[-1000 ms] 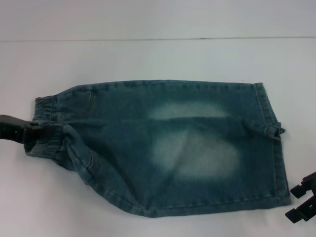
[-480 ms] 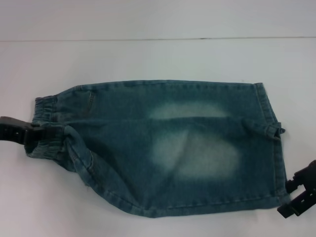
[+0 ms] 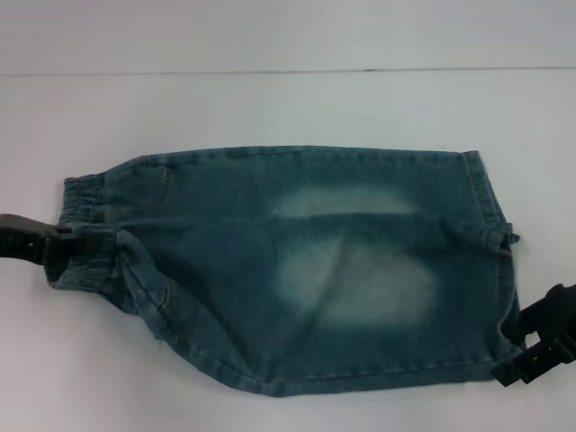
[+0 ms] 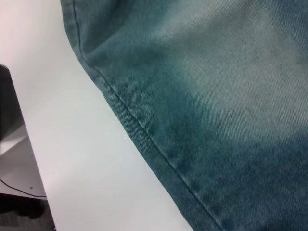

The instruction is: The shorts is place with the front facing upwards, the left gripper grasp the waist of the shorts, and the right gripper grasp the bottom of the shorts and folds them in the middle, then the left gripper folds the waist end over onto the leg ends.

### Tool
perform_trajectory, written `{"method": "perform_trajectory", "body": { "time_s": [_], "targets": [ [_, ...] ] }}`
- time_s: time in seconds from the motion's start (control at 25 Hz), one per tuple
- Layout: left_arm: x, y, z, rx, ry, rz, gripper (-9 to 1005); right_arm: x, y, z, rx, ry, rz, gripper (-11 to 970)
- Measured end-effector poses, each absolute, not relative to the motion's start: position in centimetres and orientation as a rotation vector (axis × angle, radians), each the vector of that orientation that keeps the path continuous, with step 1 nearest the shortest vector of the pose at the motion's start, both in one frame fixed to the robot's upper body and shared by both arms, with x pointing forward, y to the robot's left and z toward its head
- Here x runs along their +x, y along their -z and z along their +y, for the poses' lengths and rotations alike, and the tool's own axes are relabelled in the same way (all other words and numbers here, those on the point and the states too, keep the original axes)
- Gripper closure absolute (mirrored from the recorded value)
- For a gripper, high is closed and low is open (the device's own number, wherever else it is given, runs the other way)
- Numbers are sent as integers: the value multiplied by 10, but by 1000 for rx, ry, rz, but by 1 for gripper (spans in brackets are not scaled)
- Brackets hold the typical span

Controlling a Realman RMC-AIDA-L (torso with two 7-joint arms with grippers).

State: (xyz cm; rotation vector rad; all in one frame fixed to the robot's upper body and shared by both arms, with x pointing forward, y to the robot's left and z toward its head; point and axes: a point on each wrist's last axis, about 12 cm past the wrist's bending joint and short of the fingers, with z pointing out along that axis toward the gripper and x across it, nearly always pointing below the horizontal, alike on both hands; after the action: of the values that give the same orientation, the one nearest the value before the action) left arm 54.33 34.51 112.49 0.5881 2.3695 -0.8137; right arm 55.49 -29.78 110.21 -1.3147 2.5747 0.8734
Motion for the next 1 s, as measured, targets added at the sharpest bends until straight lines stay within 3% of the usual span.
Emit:
{"method": "perform_trajectory", "body": {
  "time_s": [0.44, 0.52, 0.76, 1.0],
  "targets": [
    [545, -1126, 344, 592, 814, 2367, 958, 555, -1102, -298, -1321, -861, 2578, 340],
    [545, -1126, 344, 592, 814, 2367, 958, 555, -1102, -299, -1323, -859, 2580, 557],
    [545, -1127, 344, 590, 818, 2361, 958, 556, -1101, -298, -1330, -848, 2581, 797],
    [545, -1128, 343, 592, 831, 2350, 959, 555, -1100, -298, -1340, -846, 2578, 936]
  ]
}}
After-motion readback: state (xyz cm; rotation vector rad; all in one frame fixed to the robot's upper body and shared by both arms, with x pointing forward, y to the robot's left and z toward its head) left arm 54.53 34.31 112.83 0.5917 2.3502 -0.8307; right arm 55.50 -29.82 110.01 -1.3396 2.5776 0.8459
